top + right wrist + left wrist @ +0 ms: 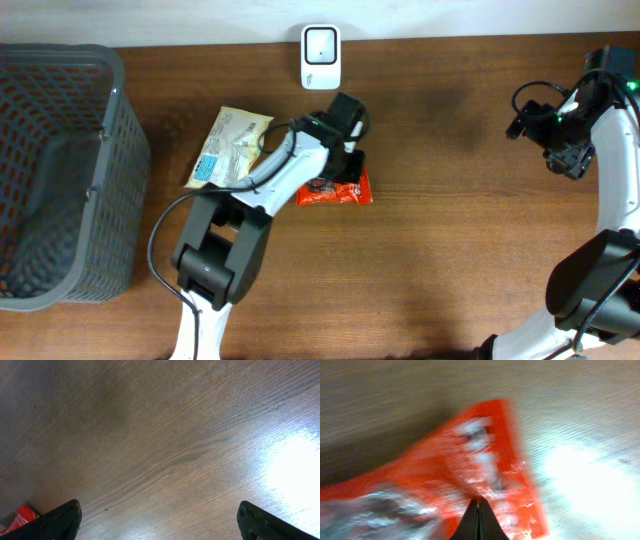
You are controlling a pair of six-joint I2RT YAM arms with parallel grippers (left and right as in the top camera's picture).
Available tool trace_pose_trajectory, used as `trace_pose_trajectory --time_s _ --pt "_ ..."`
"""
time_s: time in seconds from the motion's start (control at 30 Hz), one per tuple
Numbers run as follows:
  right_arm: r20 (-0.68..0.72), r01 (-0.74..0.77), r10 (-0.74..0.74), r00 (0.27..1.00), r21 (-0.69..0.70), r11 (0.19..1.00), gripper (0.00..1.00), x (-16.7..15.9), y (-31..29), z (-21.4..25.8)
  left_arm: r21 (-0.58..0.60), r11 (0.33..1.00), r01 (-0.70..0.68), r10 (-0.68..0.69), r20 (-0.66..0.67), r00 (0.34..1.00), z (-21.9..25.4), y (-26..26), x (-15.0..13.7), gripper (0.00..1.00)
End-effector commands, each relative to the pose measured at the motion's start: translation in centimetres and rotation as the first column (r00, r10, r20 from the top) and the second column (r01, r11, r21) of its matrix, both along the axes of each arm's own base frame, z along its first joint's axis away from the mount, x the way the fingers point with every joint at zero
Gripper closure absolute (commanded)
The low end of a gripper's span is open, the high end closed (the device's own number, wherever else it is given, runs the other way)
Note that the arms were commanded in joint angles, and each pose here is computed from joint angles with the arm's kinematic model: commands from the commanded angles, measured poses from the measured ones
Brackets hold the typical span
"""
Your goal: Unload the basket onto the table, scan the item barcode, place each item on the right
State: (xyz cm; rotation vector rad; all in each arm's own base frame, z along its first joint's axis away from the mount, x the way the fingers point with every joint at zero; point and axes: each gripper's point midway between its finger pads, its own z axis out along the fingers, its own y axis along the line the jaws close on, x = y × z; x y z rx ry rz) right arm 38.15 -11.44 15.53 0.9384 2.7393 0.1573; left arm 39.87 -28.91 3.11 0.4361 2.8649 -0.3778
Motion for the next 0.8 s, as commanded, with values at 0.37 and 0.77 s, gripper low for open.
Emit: trace_pose_trajectory --time_s 0.37,0.77 --pt "0.009 0.001 -0.001 1.0 -0.014 1.0 0.01 0.0 -0.3 0.4 0.173 0.984 -0.033 0.059 -0.15 0.987 1.0 1.6 -2.8 1.0" --pt "0.009 0.001 -0.001 1.0 -0.014 1.0 0.01 0.0 -0.3 0.4 -0.143 0.975 0.172 -0.188 -0.106 0.976 5.2 -7.1 -1.7 0.98"
